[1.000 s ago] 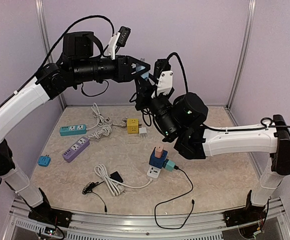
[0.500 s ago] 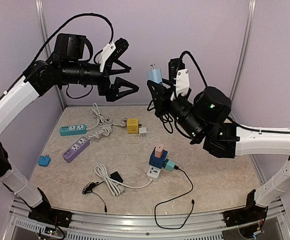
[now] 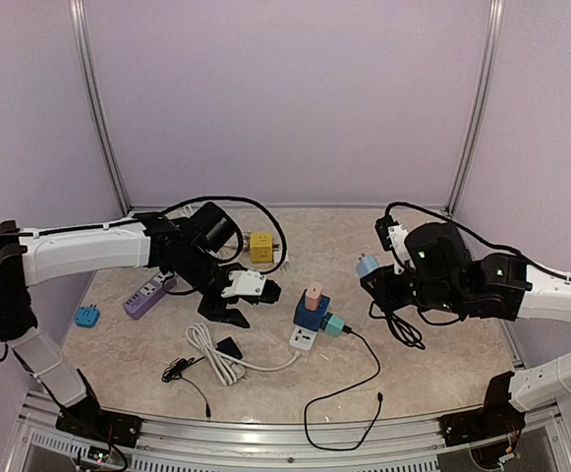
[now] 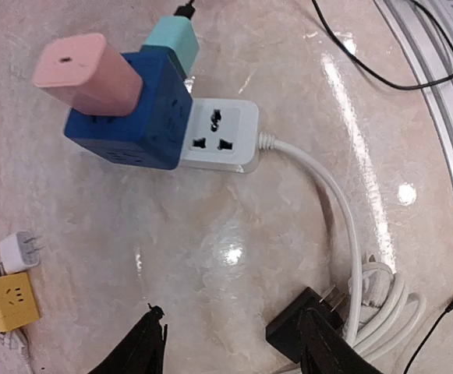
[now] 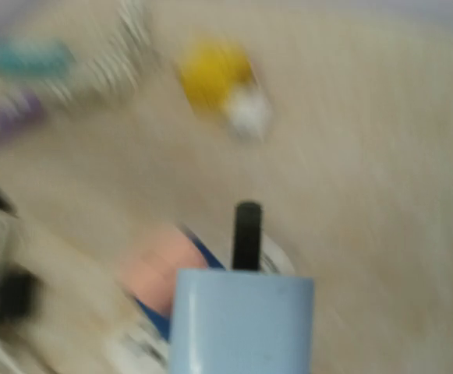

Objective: Insert the plug
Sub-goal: Pick up the plug from the center of the board, then adjust the socket at the center of the board.

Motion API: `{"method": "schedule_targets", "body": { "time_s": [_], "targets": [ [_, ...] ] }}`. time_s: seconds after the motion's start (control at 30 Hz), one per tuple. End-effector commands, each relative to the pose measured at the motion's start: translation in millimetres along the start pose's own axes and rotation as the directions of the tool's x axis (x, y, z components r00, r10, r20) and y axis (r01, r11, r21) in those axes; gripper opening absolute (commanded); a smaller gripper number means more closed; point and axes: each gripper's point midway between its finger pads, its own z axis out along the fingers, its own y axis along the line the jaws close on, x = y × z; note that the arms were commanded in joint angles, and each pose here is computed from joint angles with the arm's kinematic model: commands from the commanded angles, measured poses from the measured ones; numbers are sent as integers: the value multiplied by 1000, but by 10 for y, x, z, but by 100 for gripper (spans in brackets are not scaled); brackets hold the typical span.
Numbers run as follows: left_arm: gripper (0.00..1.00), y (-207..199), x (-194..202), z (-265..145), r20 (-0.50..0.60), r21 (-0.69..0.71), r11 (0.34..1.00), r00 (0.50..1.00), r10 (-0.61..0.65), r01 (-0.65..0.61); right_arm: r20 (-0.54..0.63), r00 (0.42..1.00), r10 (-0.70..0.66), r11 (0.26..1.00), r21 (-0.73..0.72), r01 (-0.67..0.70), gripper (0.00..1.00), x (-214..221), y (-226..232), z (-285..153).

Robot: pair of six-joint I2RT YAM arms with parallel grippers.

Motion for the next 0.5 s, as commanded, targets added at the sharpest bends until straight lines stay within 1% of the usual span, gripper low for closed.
{"method": "schedule_targets", "body": {
  "time_s": [0.0, 0.03, 0.17, 0.27, 0.37, 0.47],
  "targets": [
    [51, 66, 94, 411, -15, -61, 991, 993, 120, -121, -158, 979, 132, 990, 75, -121, 0, 493, -488, 211],
    [48, 72, 96, 477, -13, -66, 988, 991, 136, -137, -174, 973, 150, 988, 72, -139, 0, 572, -584, 312],
    [41, 58, 197, 819, -49, -66, 979, 981, 188, -191, -234, 939, 251, 965, -8, -260, 0, 777, -770, 700],
    [40, -62, 232, 967, -42, -30, 973, 973, 228, -229, -306, 928, 212, 970, -49, -238, 0, 890, -708, 947],
    [40, -122, 203, 1067, -21, 2, 974, 974, 227, -227, -379, 906, 186, 966, -101, -240, 0, 1012, -623, 1205],
    [34, -153, 230, 1169, -17, 22, 973, 973, 229, -228, -429, 884, 187, 955, -130, -265, 0, 1085, -595, 1401]
  ]
}}
